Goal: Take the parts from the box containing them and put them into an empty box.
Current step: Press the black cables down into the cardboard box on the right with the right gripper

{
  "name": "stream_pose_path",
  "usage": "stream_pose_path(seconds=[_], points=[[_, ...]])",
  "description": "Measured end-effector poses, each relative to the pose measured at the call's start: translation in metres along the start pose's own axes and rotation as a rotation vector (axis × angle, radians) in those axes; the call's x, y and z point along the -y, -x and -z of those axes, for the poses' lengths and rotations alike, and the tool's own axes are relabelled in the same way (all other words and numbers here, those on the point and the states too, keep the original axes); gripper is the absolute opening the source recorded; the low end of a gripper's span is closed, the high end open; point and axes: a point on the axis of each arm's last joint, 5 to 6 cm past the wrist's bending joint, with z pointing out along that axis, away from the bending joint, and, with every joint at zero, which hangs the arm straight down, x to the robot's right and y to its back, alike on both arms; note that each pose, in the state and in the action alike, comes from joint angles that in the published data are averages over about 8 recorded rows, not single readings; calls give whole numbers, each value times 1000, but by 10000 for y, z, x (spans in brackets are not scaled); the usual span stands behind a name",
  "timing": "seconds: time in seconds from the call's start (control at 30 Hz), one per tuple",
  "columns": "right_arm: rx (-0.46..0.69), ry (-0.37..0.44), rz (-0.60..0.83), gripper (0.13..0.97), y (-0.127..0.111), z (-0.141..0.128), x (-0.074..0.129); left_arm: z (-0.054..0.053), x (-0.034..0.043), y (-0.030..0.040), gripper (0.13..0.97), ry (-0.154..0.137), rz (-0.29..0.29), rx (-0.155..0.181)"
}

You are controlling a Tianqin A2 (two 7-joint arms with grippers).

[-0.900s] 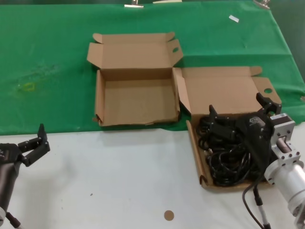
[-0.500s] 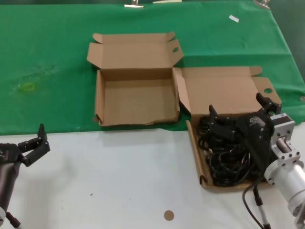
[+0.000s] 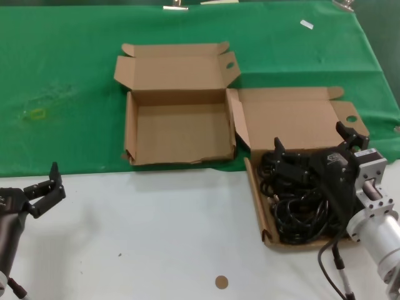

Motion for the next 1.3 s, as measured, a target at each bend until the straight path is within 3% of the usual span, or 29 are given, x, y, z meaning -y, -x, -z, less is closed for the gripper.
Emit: stream_pose_path(seconds=[0.43, 0.73, 1.0, 1.13, 1.3], points=[[0, 0, 0, 966, 0, 0, 0, 0, 0, 0, 947, 0, 0, 0], [-16, 2, 9, 966, -22, 13, 4, 0, 0, 0, 859, 0, 0, 0], [-28, -3, 22, 966, -69, 39, 48, 0, 0, 0, 699, 0, 0, 0], [-24, -8, 36, 966, -111, 59, 106, 0, 0, 0, 699, 0, 0, 0], [-6, -4, 66, 966, -181, 91, 199, 0, 0, 0, 559, 0, 0, 0]])
